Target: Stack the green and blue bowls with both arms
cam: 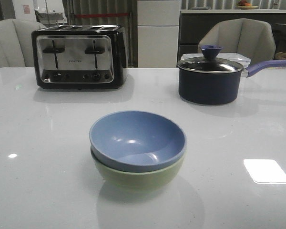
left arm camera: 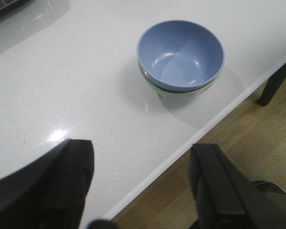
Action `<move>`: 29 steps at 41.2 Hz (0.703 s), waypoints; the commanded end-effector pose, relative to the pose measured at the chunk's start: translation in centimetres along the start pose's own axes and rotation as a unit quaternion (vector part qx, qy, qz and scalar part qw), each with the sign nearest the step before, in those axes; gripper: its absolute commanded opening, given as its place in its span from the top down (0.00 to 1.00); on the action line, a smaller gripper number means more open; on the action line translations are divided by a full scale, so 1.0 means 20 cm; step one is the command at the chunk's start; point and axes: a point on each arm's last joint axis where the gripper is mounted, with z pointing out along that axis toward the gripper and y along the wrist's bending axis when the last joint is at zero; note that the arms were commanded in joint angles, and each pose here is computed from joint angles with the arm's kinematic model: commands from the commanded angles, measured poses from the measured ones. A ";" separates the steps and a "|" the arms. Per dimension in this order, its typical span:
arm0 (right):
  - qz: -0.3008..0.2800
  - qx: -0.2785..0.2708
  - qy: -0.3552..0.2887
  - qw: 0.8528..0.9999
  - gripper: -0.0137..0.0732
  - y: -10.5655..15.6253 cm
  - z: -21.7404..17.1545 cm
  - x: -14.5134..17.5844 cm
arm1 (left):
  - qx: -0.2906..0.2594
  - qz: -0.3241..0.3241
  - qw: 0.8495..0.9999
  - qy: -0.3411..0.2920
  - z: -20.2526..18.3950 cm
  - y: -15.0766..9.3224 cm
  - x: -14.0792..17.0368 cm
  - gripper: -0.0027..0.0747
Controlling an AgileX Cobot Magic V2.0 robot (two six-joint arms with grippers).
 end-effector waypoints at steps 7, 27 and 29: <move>0.000 0.009 -0.055 0.998 0.73 -0.01 -0.04 -0.08 | -0.004 -0.002 0.998 -0.069 -0.03 0.01 -0.08 0.72; 0.000 0.009 -0.051 0.999 0.78 -0.01 -0.04 -0.08 | -0.005 -0.002 0.997 -0.077 -0.03 0.01 -0.09 0.84; 0.000 0.009 -0.051 0.999 0.78 -0.01 -0.04 -0.08 | -0.005 -0.002 0.997 -0.077 -0.03 0.01 -0.09 0.84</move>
